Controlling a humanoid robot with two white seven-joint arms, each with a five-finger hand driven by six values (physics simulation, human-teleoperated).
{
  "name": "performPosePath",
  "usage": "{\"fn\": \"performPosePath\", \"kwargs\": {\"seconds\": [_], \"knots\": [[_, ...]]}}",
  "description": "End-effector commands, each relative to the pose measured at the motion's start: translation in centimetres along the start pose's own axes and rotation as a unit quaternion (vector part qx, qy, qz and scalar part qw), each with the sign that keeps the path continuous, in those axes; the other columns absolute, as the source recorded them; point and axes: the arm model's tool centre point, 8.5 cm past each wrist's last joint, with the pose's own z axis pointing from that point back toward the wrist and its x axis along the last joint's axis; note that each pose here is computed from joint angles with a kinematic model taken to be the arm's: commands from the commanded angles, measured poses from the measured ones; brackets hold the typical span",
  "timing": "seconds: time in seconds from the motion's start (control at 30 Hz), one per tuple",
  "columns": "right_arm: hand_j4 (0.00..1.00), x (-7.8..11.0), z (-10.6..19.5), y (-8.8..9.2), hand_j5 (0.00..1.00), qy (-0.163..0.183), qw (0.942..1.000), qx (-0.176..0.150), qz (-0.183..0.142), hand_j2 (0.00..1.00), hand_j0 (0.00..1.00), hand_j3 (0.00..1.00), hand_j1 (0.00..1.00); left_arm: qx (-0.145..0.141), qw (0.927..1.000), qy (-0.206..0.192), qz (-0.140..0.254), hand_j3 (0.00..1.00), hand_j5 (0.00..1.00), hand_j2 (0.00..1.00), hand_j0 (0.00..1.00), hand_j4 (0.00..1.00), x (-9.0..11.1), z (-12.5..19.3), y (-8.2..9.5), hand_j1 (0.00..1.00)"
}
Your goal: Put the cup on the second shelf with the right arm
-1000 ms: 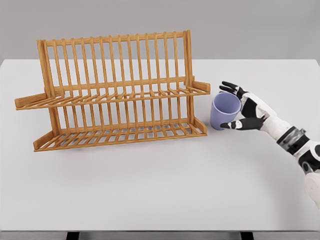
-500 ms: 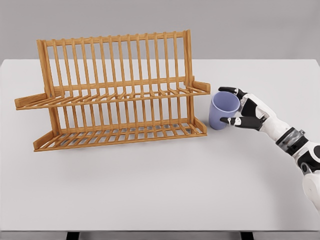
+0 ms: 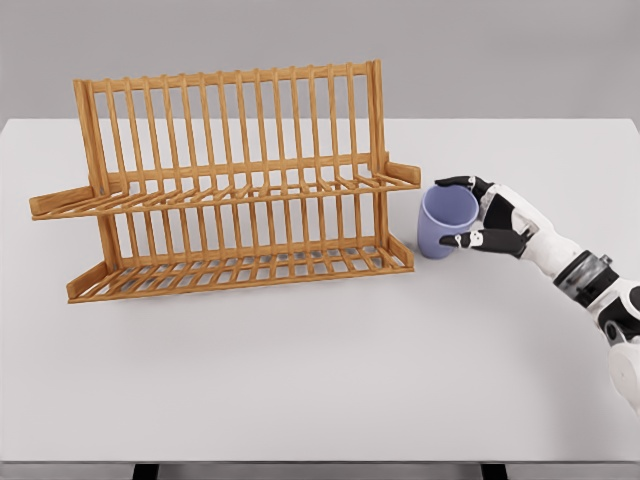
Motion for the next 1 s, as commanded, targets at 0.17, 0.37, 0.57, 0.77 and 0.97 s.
{"fn": "performPosePath", "kwargs": {"seconds": [0.17, 0.37, 0.57, 0.77, 0.97], "knots": [[0.64, 2.1, 0.3, -0.7, 0.64, -0.022, 0.9997, -0.004, 0.013, 0.64, 0.64, 0.64, 0.64, 0.000, 1.0000, 0.000, 0.000, 1.00, 1.00, 1.00, 1.00, 1.00, 0.0, 0.0, 0.0, 1.00], [0.64, 2.7, 1.0, -1.6, 0.64, -0.023, 0.9994, -0.013, 0.022, 0.64, 0.64, 0.64, 0.64, 0.000, 1.0000, 0.000, 0.000, 1.00, 1.00, 1.00, 1.00, 1.00, 0.0, 0.0, 0.0, 1.00], [0.64, 4.7, 1.6, -2.5, 0.64, -0.029, 0.9988, -0.018, 0.036, 0.64, 0.64, 0.64, 0.64, 0.000, 1.0000, 0.000, 0.000, 1.00, 1.00, 1.00, 1.00, 1.00, 0.0, 0.0, 0.0, 1.00], [0.64, 6.3, 1.5, -2.8, 0.64, -0.046, 0.9977, -0.020, 0.045, 0.64, 0.64, 0.64, 0.64, 0.000, 1.0000, 0.000, 0.001, 1.00, 1.00, 1.00, 1.00, 1.00, 0.0, 0.0, 0.0, 1.00], [0.64, 8.3, 0.7, -3.9, 0.64, -0.061, 0.9962, -0.023, 0.057, 0.64, 0.64, 0.64, 0.64, 0.000, 1.0000, 0.000, 0.000, 1.00, 1.00, 1.00, 1.00, 1.00, 0.0, 0.0, 0.0, 1.00]]}}
